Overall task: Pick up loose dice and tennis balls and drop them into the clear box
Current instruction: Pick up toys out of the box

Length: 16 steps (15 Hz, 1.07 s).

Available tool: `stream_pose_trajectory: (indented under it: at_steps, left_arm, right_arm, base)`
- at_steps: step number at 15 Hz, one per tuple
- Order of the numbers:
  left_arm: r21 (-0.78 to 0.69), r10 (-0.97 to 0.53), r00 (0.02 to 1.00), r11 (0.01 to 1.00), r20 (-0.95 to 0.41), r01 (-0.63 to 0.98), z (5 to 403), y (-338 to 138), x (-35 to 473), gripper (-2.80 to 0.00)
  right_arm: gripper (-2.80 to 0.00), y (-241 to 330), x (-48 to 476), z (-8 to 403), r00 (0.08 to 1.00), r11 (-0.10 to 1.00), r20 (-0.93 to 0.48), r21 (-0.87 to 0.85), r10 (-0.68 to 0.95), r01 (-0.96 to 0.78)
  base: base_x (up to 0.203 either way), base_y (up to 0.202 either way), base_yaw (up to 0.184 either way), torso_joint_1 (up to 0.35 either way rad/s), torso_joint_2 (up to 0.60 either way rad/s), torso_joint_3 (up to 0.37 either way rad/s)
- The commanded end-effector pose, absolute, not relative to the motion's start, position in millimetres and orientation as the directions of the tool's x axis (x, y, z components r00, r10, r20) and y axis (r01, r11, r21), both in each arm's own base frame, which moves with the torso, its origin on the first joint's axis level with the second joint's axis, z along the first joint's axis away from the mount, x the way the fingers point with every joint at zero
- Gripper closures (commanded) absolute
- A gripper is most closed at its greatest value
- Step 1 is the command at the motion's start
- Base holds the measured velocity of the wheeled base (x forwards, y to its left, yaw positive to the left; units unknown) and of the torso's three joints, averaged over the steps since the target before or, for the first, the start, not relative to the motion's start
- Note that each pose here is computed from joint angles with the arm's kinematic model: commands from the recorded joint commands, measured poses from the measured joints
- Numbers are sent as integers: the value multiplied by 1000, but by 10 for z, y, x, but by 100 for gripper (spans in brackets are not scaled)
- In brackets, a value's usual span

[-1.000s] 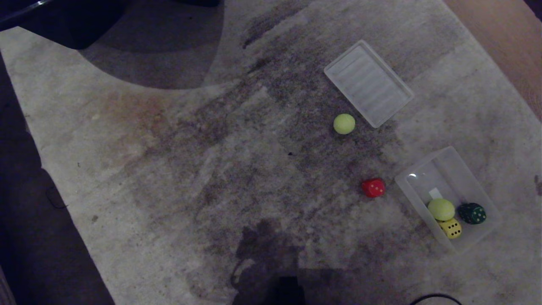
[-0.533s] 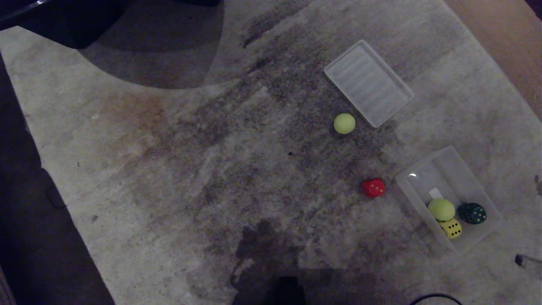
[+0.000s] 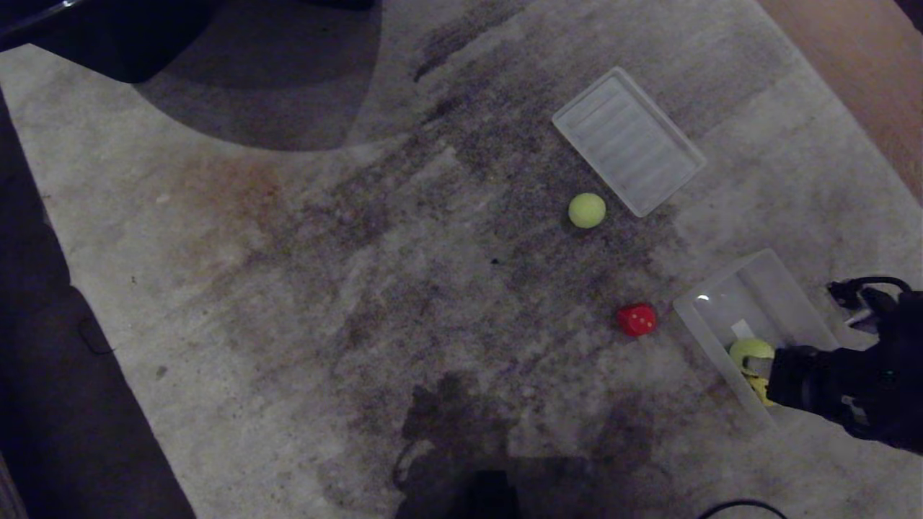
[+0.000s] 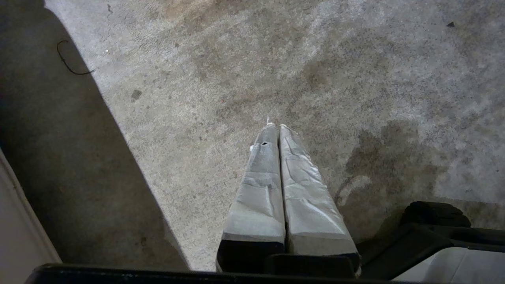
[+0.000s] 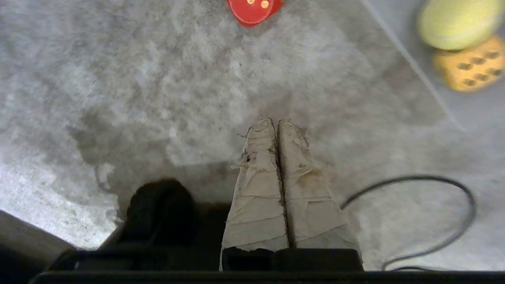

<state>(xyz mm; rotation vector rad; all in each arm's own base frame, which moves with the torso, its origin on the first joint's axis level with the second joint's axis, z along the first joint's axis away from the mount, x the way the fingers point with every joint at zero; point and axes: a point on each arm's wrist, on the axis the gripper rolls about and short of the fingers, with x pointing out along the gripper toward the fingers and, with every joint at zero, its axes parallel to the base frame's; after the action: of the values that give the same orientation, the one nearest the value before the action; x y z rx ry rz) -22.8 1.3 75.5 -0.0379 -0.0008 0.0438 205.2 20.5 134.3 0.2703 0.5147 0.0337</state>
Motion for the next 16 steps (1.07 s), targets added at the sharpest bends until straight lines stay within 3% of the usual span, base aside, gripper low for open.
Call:
stream_pose_trajectory:
  at_steps: [1,4,5,16]
  left_arm:
    - [-38,44,999,998,-3,-45,751,13,-226,0]
    - [-38,44,999,998,-3,-45,751,13,-226,0]
    - [-38,44,999,998,-3,-45,751,13,-226,0]
    - [-38,44,999,998,-3,-45,751,13,-226,0]
  right_arm:
    - [0,255,2422,1047,826,965,-555,257,100,56]
    - [0,316,2754,967,856,963,-506,265,108,35]
    - [-280,334,2845,964,869,962,-482,271,113,25]
    - [-280,504,3326,543,892,978,-426,195,150,-72]
  base:
    - [0,0,0,0,0,0]
    - [0,0,0,0,0,0]
    - [0,0,0,0,0,0]
    - [0,0,0,0,0,0]
